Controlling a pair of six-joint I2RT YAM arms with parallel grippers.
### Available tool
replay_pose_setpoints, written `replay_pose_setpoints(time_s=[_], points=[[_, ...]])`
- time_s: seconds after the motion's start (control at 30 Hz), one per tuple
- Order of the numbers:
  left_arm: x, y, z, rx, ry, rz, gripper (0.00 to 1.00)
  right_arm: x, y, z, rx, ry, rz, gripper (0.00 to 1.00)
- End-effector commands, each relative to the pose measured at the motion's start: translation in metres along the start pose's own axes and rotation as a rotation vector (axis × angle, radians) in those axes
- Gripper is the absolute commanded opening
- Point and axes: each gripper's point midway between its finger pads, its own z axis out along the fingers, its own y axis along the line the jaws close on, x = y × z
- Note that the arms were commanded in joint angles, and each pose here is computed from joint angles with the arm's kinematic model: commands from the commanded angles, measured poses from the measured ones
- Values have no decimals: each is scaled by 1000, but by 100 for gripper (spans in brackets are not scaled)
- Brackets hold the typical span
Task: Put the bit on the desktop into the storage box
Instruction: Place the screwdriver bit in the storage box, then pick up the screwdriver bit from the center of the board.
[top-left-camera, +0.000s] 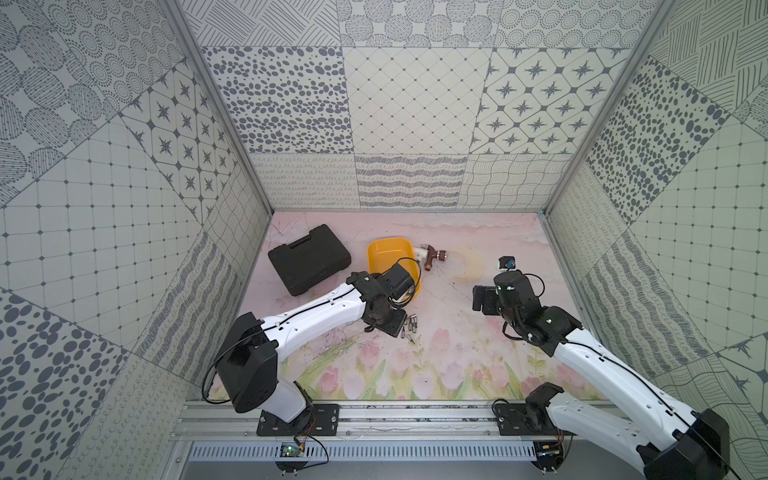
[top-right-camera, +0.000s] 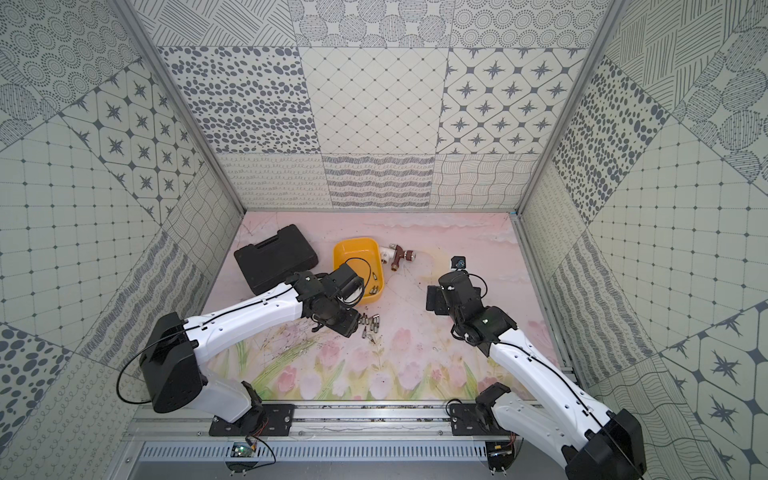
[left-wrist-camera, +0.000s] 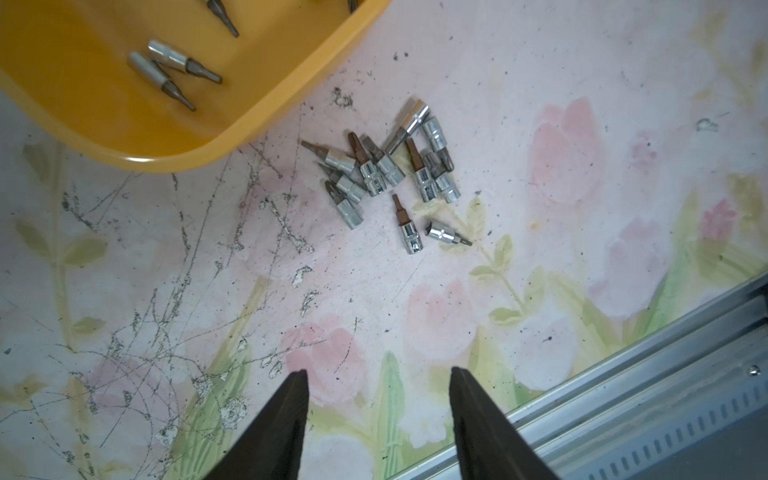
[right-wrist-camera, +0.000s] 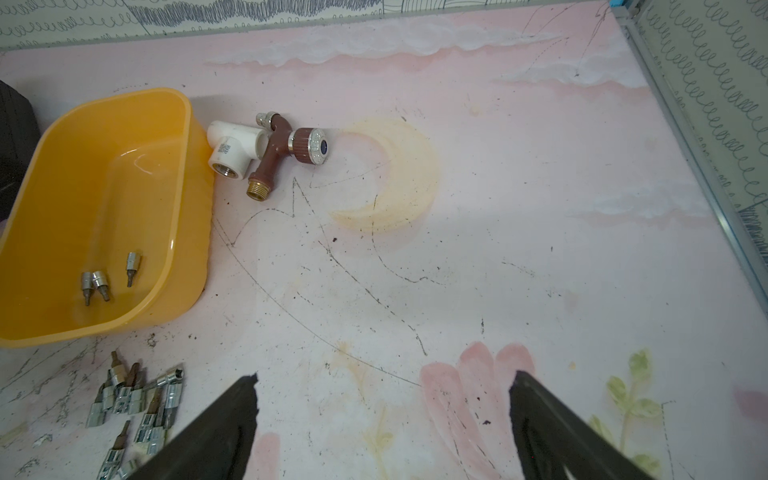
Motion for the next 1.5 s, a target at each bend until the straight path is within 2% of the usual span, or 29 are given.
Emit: replay_pose_setpoints(time_s=[0.0, 0.53, 0.87, 1.47], points=[[-2, -15, 21, 53, 12, -65, 54, -2, 1, 1, -8, -6, 31, 97], [-3, -26, 73, 42, 106, -108, 45, -2, -1, -1, -4, -16, 41, 97], [-9, -27, 87, 35, 111, -105, 40, -2, 0, 0, -6, -8, 42, 97], [1, -19, 95, -8, 145, -107, 23, 2, -2, 2, 2, -3, 42, 97]])
